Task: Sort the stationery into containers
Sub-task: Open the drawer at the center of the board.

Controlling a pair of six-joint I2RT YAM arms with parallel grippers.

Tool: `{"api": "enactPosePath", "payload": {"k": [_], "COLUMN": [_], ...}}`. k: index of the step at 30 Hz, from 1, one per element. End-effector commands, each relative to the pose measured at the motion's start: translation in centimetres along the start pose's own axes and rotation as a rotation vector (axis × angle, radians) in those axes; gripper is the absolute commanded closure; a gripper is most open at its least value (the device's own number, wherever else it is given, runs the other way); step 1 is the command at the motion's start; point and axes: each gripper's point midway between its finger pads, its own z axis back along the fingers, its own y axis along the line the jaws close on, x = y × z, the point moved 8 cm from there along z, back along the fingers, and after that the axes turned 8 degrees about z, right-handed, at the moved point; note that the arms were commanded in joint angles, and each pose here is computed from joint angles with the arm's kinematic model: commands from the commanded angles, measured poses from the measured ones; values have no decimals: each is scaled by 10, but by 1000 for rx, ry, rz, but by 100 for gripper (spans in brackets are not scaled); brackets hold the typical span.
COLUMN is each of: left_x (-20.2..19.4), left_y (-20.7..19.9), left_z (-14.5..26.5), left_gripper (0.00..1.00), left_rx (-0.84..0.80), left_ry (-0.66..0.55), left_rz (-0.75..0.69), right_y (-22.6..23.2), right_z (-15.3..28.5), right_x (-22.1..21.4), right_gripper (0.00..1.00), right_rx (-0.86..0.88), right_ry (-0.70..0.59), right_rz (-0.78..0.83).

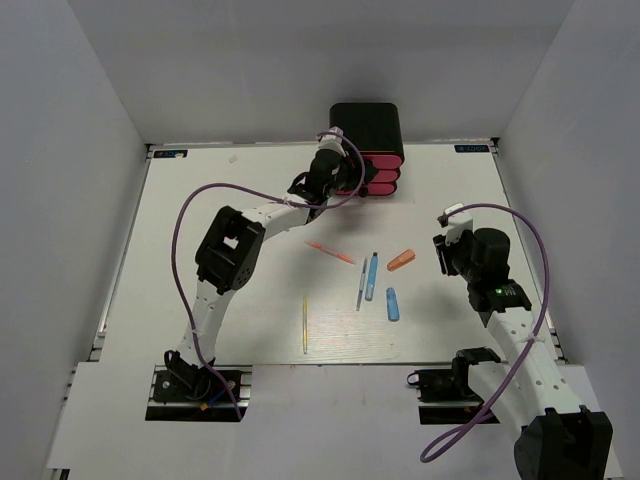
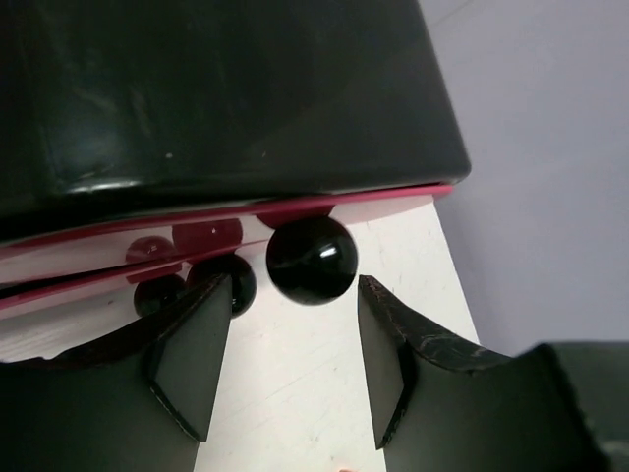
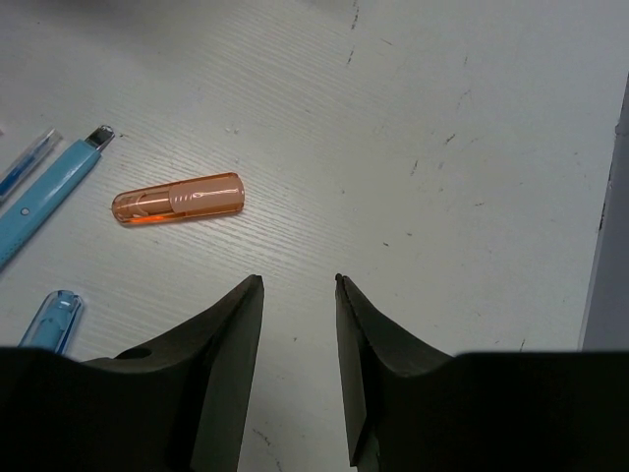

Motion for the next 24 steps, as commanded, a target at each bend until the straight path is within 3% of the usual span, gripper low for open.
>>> {"api": "enactPosePath", "payload": {"k": [1,11,19,24], "left_x": [21,36,39,34], "left_y": [-32,-36,-35,-32], "left_z": [2,0,-3,-3], "left_gripper": [36,38,50,66], "left_rx": [-54,17,42,46], "left_ry": [-100,-175,-192,-166], "left_rz": [23,50,50,58], "right_y": [-5,-4,-4,-4], "right_z": [1,2,1,1], "right_x": [7,6,5,5], "right_gripper": [58,57,57,57], "right_rx": [-36,-38,-39,-42], "right_ry": [-43,-44,-40,-38], "right_rz": [2,6,3,0]}}
